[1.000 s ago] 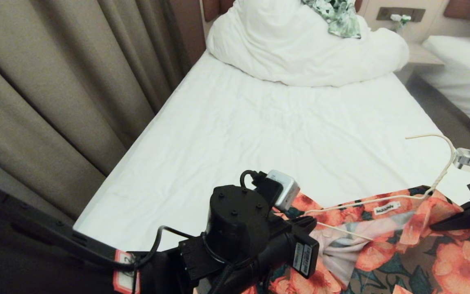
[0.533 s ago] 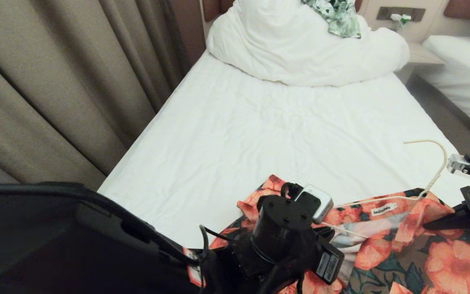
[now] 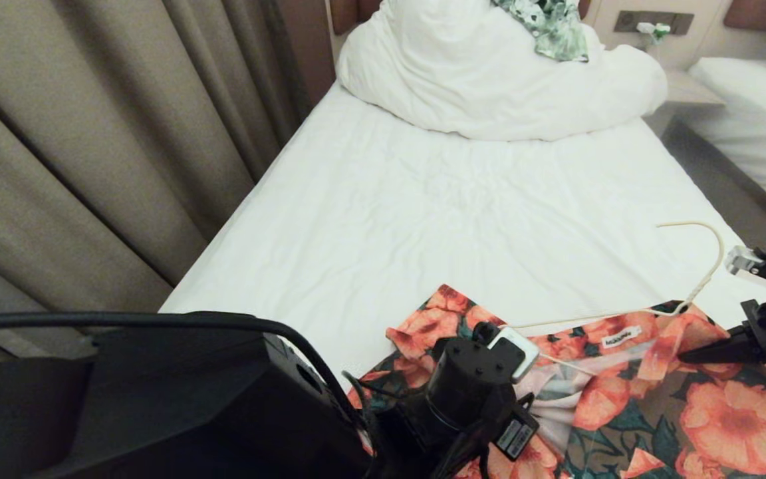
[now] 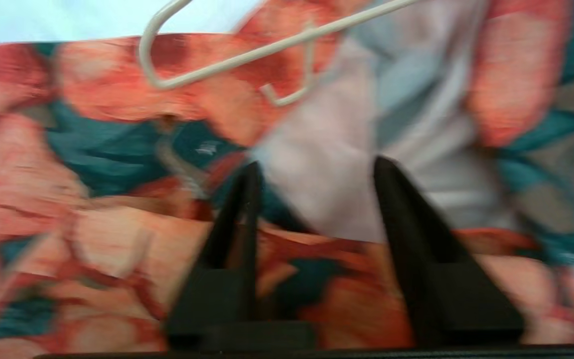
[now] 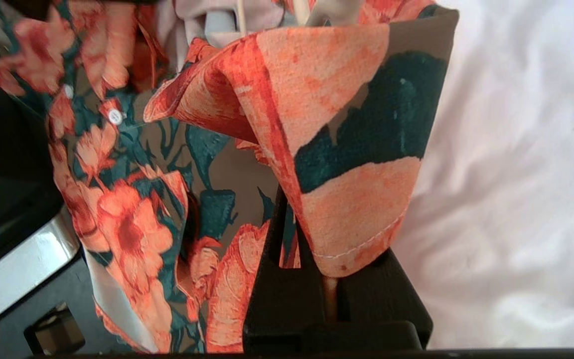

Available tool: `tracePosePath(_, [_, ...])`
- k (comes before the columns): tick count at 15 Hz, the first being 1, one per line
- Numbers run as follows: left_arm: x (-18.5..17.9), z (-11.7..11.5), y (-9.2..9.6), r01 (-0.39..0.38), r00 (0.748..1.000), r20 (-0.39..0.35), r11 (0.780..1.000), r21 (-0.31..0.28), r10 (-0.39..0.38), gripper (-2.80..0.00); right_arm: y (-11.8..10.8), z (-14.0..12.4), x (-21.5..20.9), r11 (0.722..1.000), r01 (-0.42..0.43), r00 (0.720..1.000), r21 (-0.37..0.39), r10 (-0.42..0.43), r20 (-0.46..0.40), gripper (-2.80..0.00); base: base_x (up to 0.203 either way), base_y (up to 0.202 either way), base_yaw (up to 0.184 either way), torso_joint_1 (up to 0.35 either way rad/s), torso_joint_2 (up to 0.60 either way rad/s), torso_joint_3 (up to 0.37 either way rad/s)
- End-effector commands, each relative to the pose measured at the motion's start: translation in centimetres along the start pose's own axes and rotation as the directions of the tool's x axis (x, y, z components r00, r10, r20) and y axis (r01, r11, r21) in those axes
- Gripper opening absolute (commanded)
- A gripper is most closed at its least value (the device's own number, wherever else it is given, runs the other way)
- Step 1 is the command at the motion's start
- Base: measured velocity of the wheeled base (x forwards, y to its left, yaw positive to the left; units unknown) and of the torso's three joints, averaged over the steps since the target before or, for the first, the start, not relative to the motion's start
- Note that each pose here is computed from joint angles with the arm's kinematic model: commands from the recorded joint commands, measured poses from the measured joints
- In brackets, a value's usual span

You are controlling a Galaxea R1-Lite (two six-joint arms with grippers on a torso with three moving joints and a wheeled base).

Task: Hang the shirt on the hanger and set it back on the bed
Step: Hook the other side of the shirt onto the hanger

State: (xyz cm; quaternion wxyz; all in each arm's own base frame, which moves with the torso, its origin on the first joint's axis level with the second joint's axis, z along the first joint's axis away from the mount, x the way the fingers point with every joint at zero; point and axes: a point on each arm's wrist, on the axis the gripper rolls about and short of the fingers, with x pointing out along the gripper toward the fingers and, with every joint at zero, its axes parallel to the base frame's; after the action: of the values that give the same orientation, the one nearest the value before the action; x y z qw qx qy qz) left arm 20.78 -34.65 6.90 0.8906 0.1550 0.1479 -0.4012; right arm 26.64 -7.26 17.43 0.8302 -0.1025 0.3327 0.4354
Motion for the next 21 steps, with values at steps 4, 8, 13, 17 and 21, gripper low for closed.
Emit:
tracePosePath(4, [0.4, 0.0, 2.0, -0.057, 0.998, 0.030, 0.998, 0.018, 0.056, 0.00, -0.3, 0.0, -0.2, 1.000, 0.013, 1.000, -0.010, -0.013, 0.014, -2.80, 0.000, 0.000, 0.000, 0.000, 0.00, 0.000])
tracePosePath(8, [-0.3, 0.1, 3.0, -0.083, 0.996, 0.028, 0.997, 0.000, 0.083, 0.00, -0.5, 0.0, -0.4, 1.000, 0.028, 0.999, -0.016, -0.027, 0.020, -2.80, 0.000, 0.000, 0.000, 0.000, 0.00, 0.000])
tracePosePath(13, [1.8, -1.1, 2.1, -0.071, 0.996, 0.052, 0.997, 0.003, 0.071, 0.00, -0.3, 0.0, -0.5, 0.999, 0.031, 0.999, -0.020, -0.030, 0.022, -2.80, 0.000, 0.000, 0.000, 0.000, 0.00, 0.000])
tracePosePath(17, [2.7, -1.7, 1.4, -0.059, 0.997, 0.048, 0.998, 0.007, 0.058, 0.00, -0.2, 0.2, -0.6, 0.999, 0.035, 0.999, -0.027, -0.035, 0.025, -2.80, 0.000, 0.000, 0.000, 0.000, 0.00, 0.000])
tracePosePath(21, [2.8, -0.6, 1.1, -0.052, 0.995, 0.089, 0.999, -0.013, 0.052, -2.80, -0.2, 0.2, -0.7, 0.999, 0.037, 0.999, -0.028, -0.036, 0.027, -2.80, 0.000, 0.000, 0.000, 0.000, 0.00, 0.000])
